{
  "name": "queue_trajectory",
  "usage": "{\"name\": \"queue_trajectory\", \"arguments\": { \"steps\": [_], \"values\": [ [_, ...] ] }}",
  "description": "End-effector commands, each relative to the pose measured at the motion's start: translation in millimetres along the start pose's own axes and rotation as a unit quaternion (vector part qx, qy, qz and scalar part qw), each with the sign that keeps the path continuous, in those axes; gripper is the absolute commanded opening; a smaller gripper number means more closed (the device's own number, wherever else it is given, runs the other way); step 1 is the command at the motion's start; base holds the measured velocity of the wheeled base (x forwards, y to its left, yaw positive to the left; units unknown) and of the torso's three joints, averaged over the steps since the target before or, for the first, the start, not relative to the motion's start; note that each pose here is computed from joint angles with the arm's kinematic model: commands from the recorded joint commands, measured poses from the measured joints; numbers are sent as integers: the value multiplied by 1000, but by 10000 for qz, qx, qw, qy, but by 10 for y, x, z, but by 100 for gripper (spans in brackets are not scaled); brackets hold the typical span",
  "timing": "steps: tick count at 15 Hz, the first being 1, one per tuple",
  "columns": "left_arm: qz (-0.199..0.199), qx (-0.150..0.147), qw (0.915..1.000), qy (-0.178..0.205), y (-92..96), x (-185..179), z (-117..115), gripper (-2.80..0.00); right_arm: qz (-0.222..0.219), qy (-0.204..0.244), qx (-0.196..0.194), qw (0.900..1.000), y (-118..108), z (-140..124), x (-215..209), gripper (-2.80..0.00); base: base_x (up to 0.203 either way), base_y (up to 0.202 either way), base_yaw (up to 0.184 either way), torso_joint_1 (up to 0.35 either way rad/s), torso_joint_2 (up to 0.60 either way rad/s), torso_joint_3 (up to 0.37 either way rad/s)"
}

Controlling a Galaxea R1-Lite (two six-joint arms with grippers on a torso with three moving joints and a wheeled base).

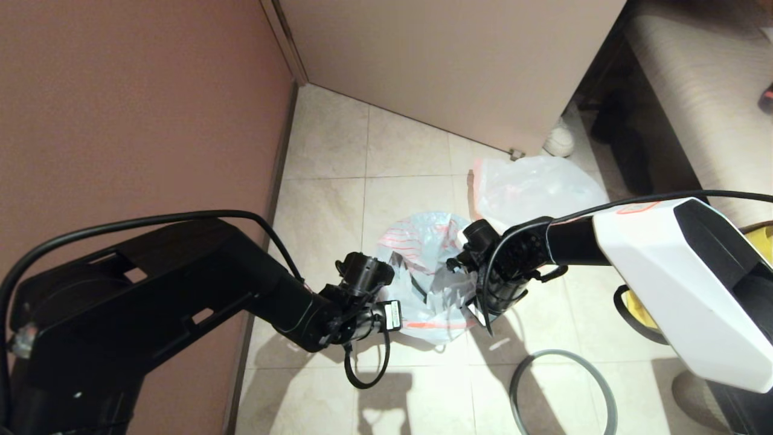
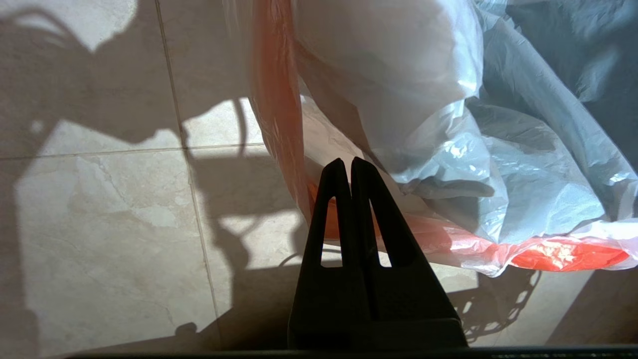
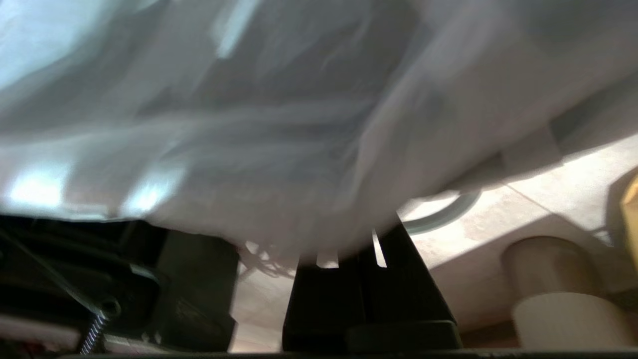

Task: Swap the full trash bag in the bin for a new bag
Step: Put the new garbage bag on the trash can

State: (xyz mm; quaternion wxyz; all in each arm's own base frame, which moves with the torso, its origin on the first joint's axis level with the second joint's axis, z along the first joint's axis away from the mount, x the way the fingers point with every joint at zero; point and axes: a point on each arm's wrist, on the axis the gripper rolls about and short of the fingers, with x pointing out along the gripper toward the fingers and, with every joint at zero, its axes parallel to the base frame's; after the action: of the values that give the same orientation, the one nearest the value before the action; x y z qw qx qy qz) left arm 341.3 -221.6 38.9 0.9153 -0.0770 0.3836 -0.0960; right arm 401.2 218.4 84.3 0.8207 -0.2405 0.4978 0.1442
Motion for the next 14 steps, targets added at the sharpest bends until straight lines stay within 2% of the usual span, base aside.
{"name": "queue_trajectory", "arguments": {
  "steps": [1, 4, 6, 8, 9, 11, 14],
  "values": [
    [57, -25, 10000, 45, 32, 46, -25, -280, -4, -167, 251, 9995, 23, 31, 145, -280, 0, 0, 0, 0, 0, 0],
    [95, -15, 9999, 110, 47, 82, -58, -280, -18, -1083, 980, 9893, -12, 202, 146, -280, 0, 0, 0, 0, 0, 0],
    [186, -53, 9997, 148, 100, 151, -76, -280, -68, -1599, 1187, 9799, -47, 296, 150, -280, 0, 0, 0, 0, 0, 0],
    [261, -183, 9995, 49, 193, 182, 23, -280, -62, -1949, 1364, 9713, -56, 369, 85, -280, 0, 0, 0, 0, 0, 0],
    [314, -223, 9993, 29, 238, 195, 53, -280, -59, -2011, 1397, 9695, -69, 382, 28, -280, 0, 0, 0, 0, 0, 0],
    [225, -247, 9993, -137, 207, 51, 158, -280, -26, -2087, 1526, 9660, -116, 372, -215, -280, 0, 0, 0, 0, 0, 0],
    [-45, -189, 9989, -421, 77, -386, 325, -280, 120, -1753, 1612, 9712, -91, 186, -677, -280, 0, 0, 0, 0, 0, 0]
  ]
}}
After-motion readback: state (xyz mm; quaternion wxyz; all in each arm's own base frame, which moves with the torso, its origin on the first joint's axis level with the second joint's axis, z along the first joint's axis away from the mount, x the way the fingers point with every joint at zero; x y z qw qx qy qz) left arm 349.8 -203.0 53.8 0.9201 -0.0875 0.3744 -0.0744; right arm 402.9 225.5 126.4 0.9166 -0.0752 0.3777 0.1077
